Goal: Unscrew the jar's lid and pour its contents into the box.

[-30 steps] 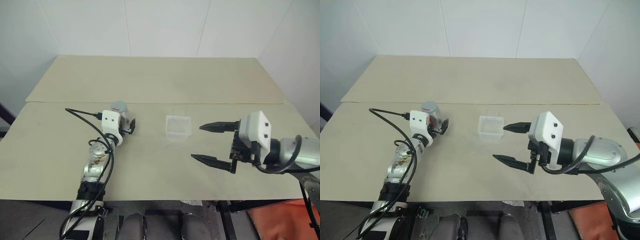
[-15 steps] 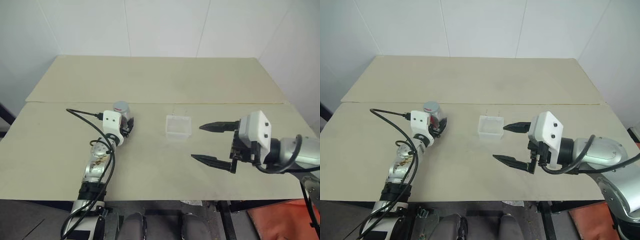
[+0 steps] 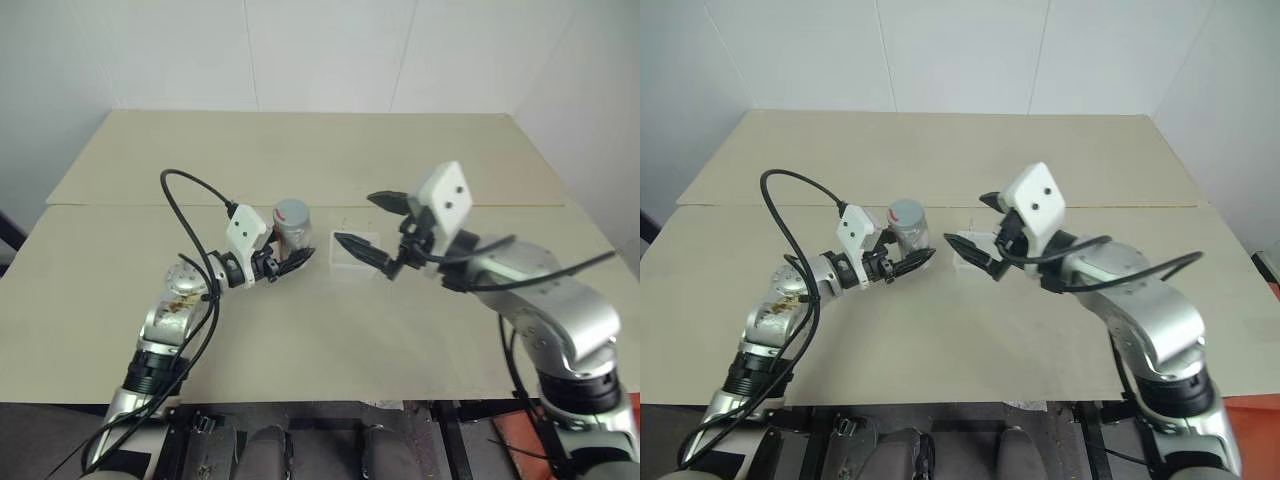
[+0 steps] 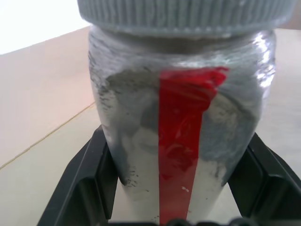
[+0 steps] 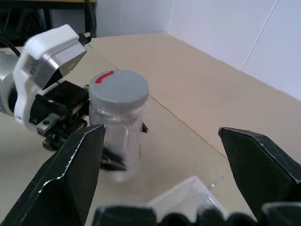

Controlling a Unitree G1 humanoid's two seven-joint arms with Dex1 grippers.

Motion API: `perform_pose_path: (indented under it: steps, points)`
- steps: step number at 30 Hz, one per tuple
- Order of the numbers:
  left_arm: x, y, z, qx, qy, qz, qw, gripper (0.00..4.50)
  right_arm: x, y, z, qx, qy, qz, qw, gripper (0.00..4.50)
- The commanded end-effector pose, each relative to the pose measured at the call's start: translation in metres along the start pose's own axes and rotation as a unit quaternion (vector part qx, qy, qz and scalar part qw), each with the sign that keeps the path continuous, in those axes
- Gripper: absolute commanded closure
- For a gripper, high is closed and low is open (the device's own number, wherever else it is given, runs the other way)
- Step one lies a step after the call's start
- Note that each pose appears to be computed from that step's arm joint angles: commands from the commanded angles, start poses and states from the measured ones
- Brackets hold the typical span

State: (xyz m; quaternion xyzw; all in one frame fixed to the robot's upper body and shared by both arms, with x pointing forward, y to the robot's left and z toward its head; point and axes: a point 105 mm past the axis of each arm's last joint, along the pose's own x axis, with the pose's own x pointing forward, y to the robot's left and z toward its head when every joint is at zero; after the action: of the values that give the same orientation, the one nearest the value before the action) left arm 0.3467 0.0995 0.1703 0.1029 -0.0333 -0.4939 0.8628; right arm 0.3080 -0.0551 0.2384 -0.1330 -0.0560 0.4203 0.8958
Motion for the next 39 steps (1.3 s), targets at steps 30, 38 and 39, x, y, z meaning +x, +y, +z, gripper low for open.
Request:
perform_pose_path:
  steps: [30, 38, 39]
  points:
    - [0.008, -0.011, 0.012, 0.03, -0.022, -0.072, 0.997, 1.71, 0.033, 0.019, 0.017, 0.008, -0.029, 0.058, 0.998, 1.71]
    - [0.008, -0.012, 0.012, 0.029, -0.021, -0.075, 0.996, 1.71, 0.032, 0.021, 0.017, 0.011, -0.029, 0.073, 0.997, 1.0]
    - [0.008, -0.012, 0.012, 0.03, -0.022, -0.075, 0.996, 1.71, 0.032, 0.022, 0.017, 0.012, -0.029, 0.075, 0.997, 0.74]
